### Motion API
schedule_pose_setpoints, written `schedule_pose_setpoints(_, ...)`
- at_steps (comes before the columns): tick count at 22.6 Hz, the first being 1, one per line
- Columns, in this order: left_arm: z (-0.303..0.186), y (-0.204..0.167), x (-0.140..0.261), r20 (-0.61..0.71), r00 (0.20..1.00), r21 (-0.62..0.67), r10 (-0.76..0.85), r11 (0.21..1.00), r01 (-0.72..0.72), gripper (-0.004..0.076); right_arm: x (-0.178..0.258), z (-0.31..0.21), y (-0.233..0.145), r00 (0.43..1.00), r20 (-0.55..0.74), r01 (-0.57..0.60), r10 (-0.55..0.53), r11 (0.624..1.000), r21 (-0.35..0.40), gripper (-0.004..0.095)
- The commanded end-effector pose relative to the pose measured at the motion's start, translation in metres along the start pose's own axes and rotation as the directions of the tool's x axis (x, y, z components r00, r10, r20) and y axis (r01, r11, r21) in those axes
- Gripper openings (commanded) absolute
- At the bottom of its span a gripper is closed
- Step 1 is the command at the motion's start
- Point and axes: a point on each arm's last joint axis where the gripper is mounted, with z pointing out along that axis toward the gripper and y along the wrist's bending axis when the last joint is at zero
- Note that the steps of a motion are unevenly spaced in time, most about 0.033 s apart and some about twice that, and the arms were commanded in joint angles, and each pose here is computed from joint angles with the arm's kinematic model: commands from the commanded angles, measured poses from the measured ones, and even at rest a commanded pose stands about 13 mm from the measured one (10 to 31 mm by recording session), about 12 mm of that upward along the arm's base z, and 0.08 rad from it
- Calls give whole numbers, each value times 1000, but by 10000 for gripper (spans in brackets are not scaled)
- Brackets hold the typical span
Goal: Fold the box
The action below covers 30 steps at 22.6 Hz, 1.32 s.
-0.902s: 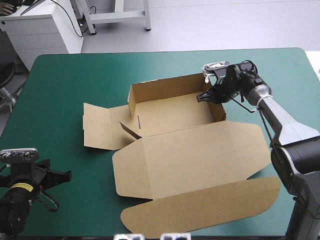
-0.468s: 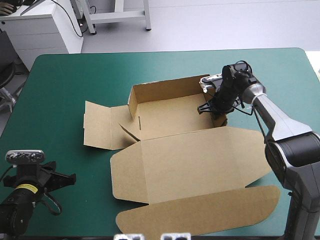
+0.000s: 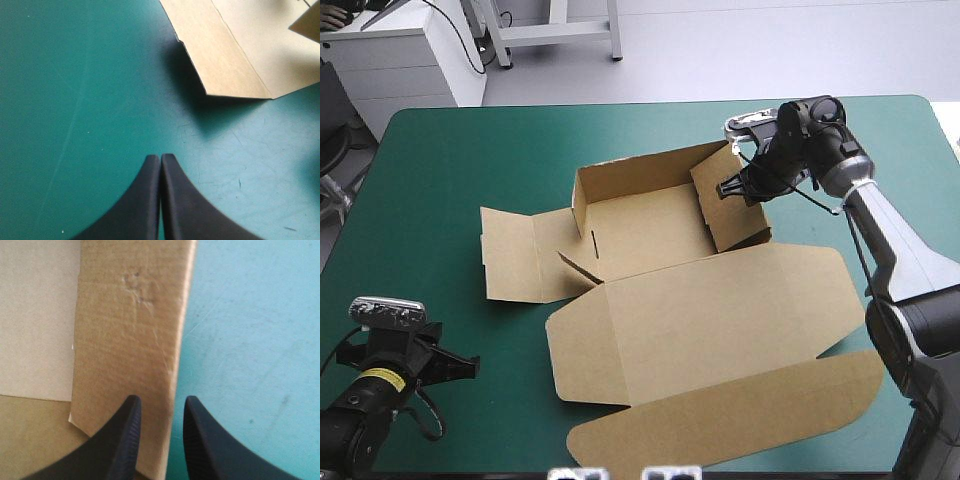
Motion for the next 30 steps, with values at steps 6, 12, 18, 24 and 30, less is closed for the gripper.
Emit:
schedule_pose_setpoints(6, -5, 1, -14, 98, 995, -4, -5, 1000, 6, -9, 3, -52, -1, 994, 110, 14, -17, 999, 29, 293)
schedule_pose_setpoints(12, -5, 1, -14, 98, 995, -4, -5, 1000, 6, -9, -3, -23, -3, 997, 63, 38, -39, 999, 29, 293)
schedule_pose_setpoints(18, -5, 1, -14, 98, 995, -4, -5, 1000, 6, -9, -8, 32, -4, 998, -43, 38, -37, 999, 6, 285)
schedule_pose_setpoints(24, -5, 1, -14, 98, 995, -4, -5, 1000, 6, -9, -7, 37, -4, 997, -70, 16, -15, 1000, 3, -15)
schedule_pose_setpoints(30, -5, 1, -15, 108, 994, -4, -17, 1000, 17, -9, -6, 6, -5, 1000, -12, 14, -13, 999, 35, -18)
